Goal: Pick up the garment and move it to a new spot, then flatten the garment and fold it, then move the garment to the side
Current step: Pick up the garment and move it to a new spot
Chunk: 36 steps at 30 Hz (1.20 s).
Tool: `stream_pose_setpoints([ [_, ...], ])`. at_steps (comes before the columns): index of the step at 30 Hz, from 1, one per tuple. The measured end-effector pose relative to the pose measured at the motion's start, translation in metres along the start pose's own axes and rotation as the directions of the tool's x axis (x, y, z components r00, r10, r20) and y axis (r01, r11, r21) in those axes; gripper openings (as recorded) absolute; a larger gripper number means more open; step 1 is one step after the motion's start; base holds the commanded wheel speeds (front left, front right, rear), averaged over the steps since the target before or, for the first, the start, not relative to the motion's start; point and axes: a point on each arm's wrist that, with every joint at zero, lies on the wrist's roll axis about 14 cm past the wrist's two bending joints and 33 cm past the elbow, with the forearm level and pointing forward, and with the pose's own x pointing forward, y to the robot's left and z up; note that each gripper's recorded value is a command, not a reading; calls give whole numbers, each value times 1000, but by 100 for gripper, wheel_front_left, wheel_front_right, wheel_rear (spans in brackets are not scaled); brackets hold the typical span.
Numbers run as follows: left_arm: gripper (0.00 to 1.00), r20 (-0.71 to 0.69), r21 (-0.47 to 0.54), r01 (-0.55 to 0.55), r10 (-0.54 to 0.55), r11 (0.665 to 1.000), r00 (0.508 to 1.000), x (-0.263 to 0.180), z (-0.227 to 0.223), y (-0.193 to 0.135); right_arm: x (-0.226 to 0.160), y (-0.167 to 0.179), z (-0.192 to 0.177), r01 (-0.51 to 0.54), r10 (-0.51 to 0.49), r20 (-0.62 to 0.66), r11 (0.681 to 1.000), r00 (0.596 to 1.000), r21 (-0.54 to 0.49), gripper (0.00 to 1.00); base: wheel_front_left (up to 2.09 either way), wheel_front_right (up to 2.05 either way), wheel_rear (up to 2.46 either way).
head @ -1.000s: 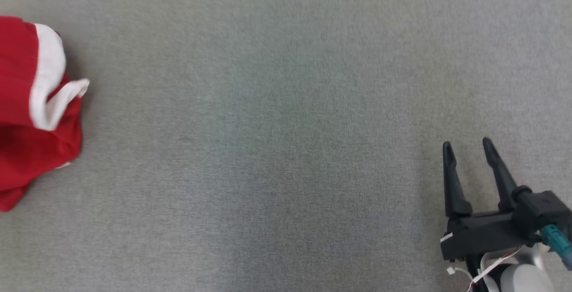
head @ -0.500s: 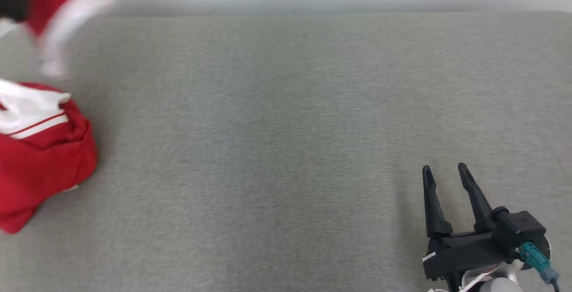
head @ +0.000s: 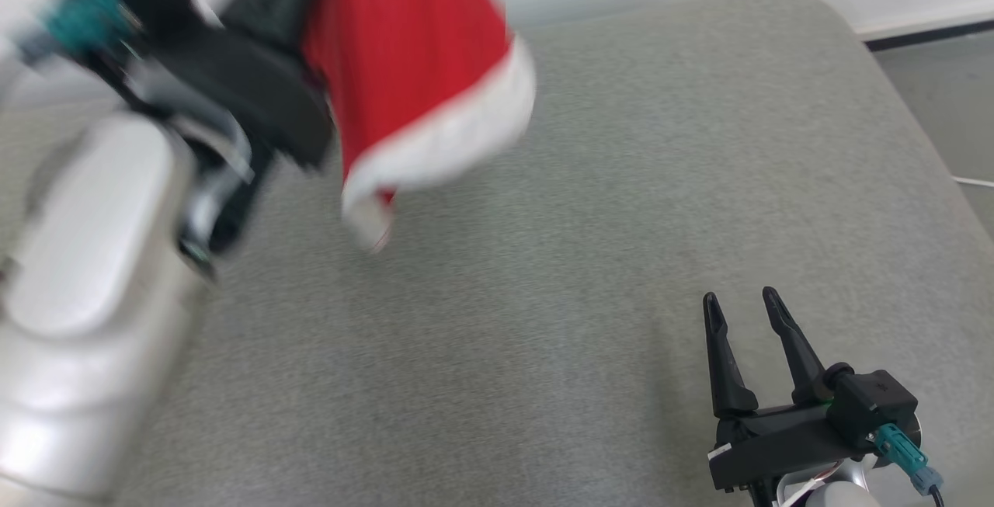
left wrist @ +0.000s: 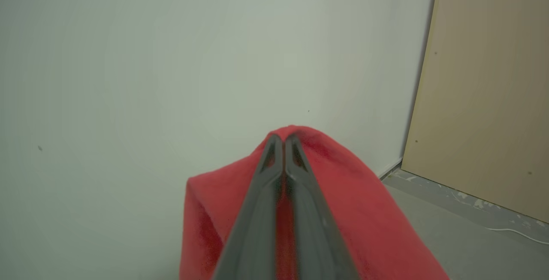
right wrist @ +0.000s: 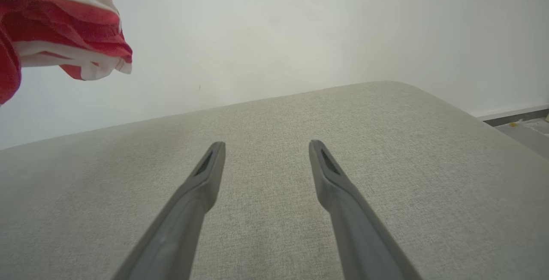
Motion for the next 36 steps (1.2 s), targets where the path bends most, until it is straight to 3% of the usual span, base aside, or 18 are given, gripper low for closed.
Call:
stream_pose_setpoints([
  [1,0,0,0,0,0,1000,1000,0,0,0,0,0,0,0,0,0,1000,1000,0,100,0,0,0],
  [9,0,-273,-212,-67,7,975,962,-59,-133,-44,-5,-10,0,30,-30,-1,1000,1000,-8,100,0,0,0],
  [11,100,-322,-228,-83,5,970,947,-75,-152,-53,-3,-7,-1,21,-21,-2,1000,1000,-17,100,0,0,0],
  [17,100,-290,-209,-91,27,974,957,-86,-148,-55,3,4,2,-18,19,5,999,1000,-33,100,0,0,0],
  [22,100,-171,-142,-148,123,979,977,-87,-105,-26,0,14,1,-47,47,-5,998,999,-36,100,0,0,0],
  [26,100,-126,-63,-234,225,970,966,-111,-80,7,0,27,3,-84,84,-5,995,996,-43,100,0,0,0],
  [31,100,-55,46,-366,368,929,928,-159,-44,47,0,46,11,-141,142,6,989,990,-48,100,0,0,0],
  [36,100,-37,126,-489,497,863,867,-223,-26,72,1,64,18,-193,194,16,980,981,-50,100,0,0,0],
])
